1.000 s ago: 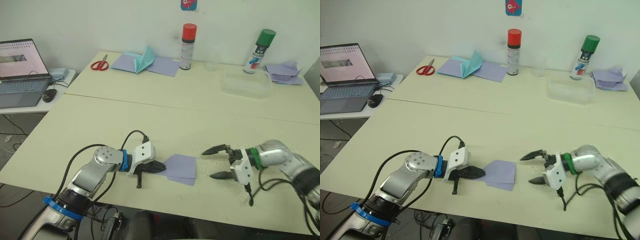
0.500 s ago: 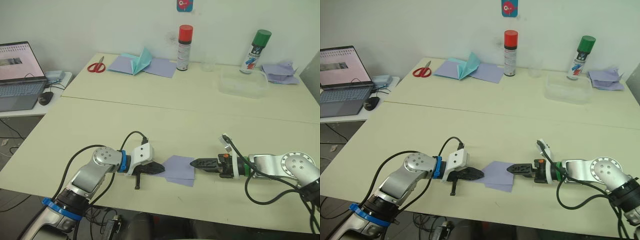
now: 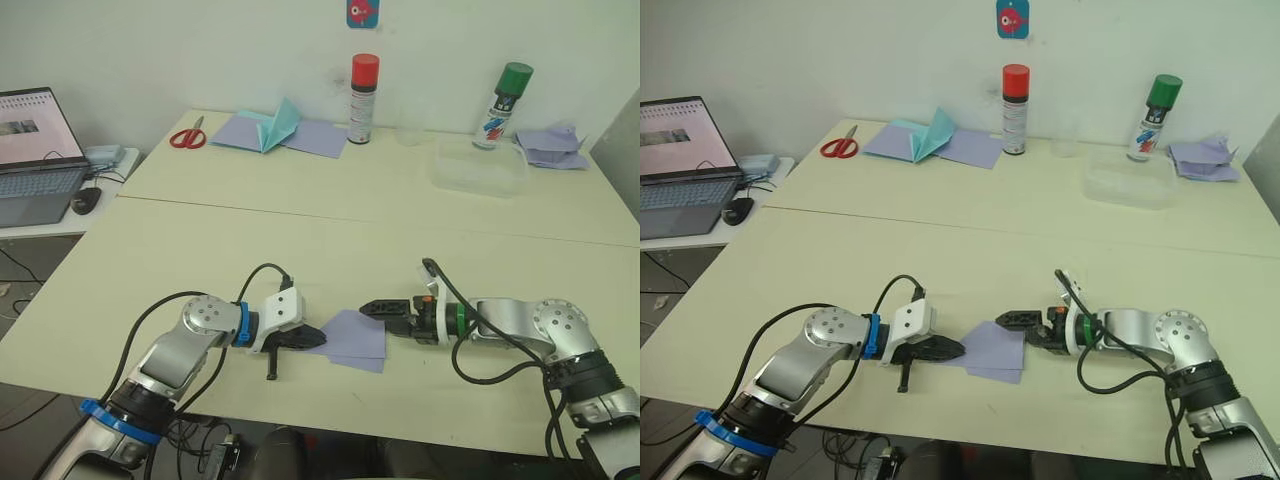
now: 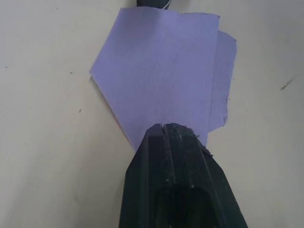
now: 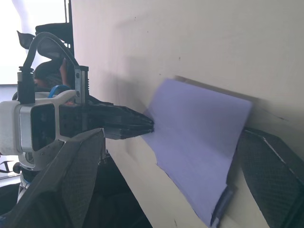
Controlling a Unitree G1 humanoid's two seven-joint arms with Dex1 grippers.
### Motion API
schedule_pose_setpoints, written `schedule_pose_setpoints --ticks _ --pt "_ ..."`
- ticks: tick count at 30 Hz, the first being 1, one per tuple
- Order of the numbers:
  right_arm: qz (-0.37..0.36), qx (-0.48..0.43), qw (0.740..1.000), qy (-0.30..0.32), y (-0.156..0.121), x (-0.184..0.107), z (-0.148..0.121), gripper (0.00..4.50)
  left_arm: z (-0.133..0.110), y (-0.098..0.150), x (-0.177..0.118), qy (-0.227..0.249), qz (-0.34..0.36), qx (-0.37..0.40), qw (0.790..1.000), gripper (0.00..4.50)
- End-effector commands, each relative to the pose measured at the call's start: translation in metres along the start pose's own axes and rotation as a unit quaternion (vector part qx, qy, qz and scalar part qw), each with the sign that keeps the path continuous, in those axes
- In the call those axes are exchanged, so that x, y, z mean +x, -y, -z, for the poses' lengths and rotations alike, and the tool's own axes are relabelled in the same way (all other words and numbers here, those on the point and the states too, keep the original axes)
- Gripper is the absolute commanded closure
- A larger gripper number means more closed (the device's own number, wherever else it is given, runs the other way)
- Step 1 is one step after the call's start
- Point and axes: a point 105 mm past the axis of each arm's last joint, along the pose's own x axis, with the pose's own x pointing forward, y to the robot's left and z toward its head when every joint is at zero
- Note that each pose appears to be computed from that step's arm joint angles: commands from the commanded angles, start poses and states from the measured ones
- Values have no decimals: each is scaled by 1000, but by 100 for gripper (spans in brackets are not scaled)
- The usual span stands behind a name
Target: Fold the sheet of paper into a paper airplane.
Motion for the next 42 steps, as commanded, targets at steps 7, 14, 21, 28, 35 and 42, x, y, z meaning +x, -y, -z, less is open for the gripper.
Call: schedule_pose_setpoints --ticks 7,14,21,28,35,42 --pt "-13 -98 995 -22 -8 6 8 128 25 8 0 -49 13 -29 998 450" --pt "3 -209 978 -11 -5 10 9 388 26 4 -17 -53 11 -49 997 450" --pt "-15 -307 952 8 -7 14 8 448 28 6 -24 -58 19 -60 996 450" --pt "-18 -321 947 19 -8 14 3 448 26 8 -17 -54 27 -53 997 450" --pt "-91 -435 896 0 -26 4 13 448 28 8 -16 -57 28 -44 997 450" --pt "-88 -569 817 -35 -11 10 21 448 26 4 -14 -53 21 -39 998 450"
